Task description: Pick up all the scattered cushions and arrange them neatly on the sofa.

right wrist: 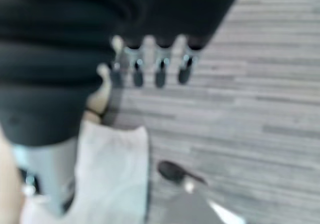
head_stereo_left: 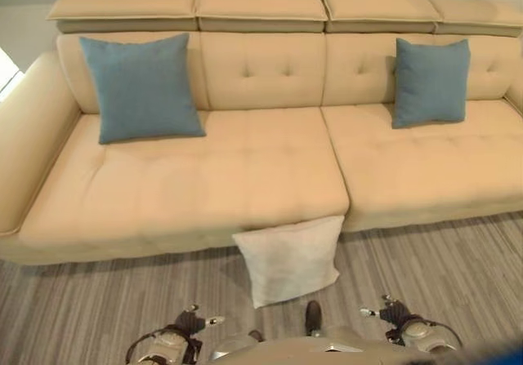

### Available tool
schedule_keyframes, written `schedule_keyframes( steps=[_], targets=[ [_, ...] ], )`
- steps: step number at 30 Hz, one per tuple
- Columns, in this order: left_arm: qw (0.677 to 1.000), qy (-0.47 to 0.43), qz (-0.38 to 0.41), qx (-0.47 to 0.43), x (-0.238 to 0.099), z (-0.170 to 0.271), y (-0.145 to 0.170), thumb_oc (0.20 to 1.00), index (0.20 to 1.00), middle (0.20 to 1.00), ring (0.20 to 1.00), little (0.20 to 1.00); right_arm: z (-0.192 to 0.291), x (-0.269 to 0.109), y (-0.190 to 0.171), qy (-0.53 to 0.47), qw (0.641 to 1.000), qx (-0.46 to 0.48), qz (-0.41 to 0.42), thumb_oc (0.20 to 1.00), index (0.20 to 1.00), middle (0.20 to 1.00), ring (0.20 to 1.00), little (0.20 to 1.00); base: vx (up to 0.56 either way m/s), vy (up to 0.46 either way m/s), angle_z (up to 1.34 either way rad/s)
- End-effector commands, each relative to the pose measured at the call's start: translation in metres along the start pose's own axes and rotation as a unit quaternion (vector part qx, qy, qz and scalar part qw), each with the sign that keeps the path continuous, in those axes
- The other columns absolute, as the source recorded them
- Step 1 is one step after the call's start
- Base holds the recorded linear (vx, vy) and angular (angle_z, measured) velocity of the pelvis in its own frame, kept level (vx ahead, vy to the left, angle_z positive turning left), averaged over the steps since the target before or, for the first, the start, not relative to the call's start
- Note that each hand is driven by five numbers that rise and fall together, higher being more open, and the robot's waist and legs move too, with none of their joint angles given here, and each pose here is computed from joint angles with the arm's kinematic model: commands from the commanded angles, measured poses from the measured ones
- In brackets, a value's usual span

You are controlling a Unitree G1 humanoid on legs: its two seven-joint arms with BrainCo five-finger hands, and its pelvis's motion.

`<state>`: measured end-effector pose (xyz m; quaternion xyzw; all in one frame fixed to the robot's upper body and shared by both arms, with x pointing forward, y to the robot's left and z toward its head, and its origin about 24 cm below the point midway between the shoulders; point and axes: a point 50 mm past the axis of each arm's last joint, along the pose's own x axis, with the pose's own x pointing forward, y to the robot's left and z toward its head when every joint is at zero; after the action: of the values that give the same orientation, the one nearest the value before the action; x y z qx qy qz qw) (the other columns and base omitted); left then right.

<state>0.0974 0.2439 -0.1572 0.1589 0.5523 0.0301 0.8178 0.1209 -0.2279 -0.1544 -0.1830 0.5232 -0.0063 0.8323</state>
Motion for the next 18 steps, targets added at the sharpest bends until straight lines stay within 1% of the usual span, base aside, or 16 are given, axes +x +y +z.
schedule_keyframes(
  steps=[1,5,7,8,12,14,18],
  targets=[
    [1.000,-0.018,0.009,-0.009,0.002,0.012,0.005,1.000,1.000,1.000,1.000,1.000,0.000,0.000,-0.009,-0.008,1.000,0.003,-0.013,1.000,1.000,1.000,1.000,1.000,0.02,-0.071,0.27],
    [0.999,-0.040,0.019,-0.021,0.003,0.023,0.007,1.000,1.000,1.000,1.000,1.000,0.006,0.000,-0.010,-0.024,1.000,0.006,-0.016,1.000,1.000,1.000,1.000,1.000,-0.01,-0.076,0.14],
    [0.997,-0.066,0.030,-0.030,0.004,0.039,0.011,1.000,1.000,1.000,1.000,1.000,0.015,0.001,-0.012,-0.042,0.999,0.008,-0.023,1.000,1.000,1.000,1.000,1.000,-0.10,-0.072,0.17],
    [0.997,-0.066,0.030,-0.030,0.004,0.039,0.011,1.000,1.000,1.000,1.000,1.000,0.015,0.001,-0.012,-0.042,0.999,0.008,-0.023,1.000,1.000,1.000,1.000,1.000,-0.21,-0.089,0.18],
    [0.981,-0.176,0.057,-0.055,0.000,0.109,0.022,1.000,1.000,1.000,1.000,1.000,0.064,0.002,-0.027,-0.123,0.991,0.019,-0.055,1.000,1.000,1.000,1.000,1.000,-0.30,-0.089,0.31],
    [0.979,-0.189,0.059,-0.057,-0.001,0.116,0.022,1.000,1.000,1.000,1.000,1.000,0.070,0.002,-0.029,-0.134,0.989,0.022,-0.059,1.000,1.000,1.000,1.000,1.000,-0.12,-0.046,0.29],
    [0.967,-0.242,0.051,-0.070,-0.008,0.146,0.019,1.000,1.000,1.000,1.000,1.000,0.087,0.000,-0.038,-0.162,0.983,0.033,-0.078,1.000,1.000,1.000,1.000,1.000,-0.06,-0.064,0.22]
  ],
)
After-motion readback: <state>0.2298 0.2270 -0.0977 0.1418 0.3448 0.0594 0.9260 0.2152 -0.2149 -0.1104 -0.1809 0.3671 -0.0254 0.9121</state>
